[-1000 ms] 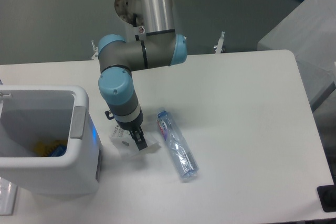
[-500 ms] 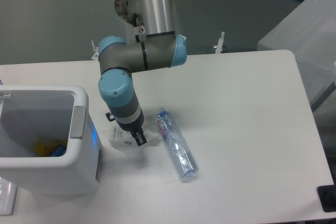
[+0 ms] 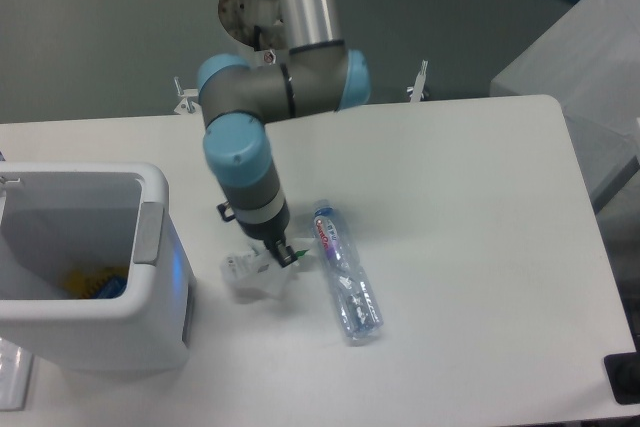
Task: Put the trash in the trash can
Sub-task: 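Lift the gripped wrapper up off the table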
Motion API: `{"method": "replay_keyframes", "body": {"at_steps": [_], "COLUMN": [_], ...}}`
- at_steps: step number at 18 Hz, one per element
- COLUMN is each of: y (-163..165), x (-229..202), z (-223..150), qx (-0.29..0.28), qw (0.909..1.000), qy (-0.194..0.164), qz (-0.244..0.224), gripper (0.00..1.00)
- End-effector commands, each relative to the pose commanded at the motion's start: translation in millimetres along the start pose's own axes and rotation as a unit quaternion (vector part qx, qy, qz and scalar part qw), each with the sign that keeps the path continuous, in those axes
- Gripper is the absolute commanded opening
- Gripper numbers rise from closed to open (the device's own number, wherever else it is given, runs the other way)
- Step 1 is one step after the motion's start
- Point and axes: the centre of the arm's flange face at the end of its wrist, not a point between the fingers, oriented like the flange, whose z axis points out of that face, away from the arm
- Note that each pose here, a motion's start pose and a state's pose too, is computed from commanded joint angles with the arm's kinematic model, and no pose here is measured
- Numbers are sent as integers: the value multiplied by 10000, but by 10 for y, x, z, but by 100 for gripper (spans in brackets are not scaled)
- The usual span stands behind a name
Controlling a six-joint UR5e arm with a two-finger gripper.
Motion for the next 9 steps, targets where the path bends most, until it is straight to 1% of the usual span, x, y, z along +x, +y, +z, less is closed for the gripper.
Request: {"method": "replay_keyframes", "body": {"at_steps": [2, 4, 5, 6, 7, 8, 9], "y": [24, 94, 139, 145, 159, 157, 152], "x": [-118, -222, -254, -307, -394, -518, -666], "z": [-320, -578, -681, -807, -960, -1156, -1411], "qx": [354, 696, 864, 1045, 1236, 1533, 1820], "qw": [9973, 9915, 9867, 9792, 9676, 9474, 9285], "qy": [-191, -291, -309, -345, -373, -360, -413], "qz": [-616, -1064, -1345, -1702, -2169, -2787, -3210], "gripper": [1, 1, 1, 1, 1, 1, 1]}}
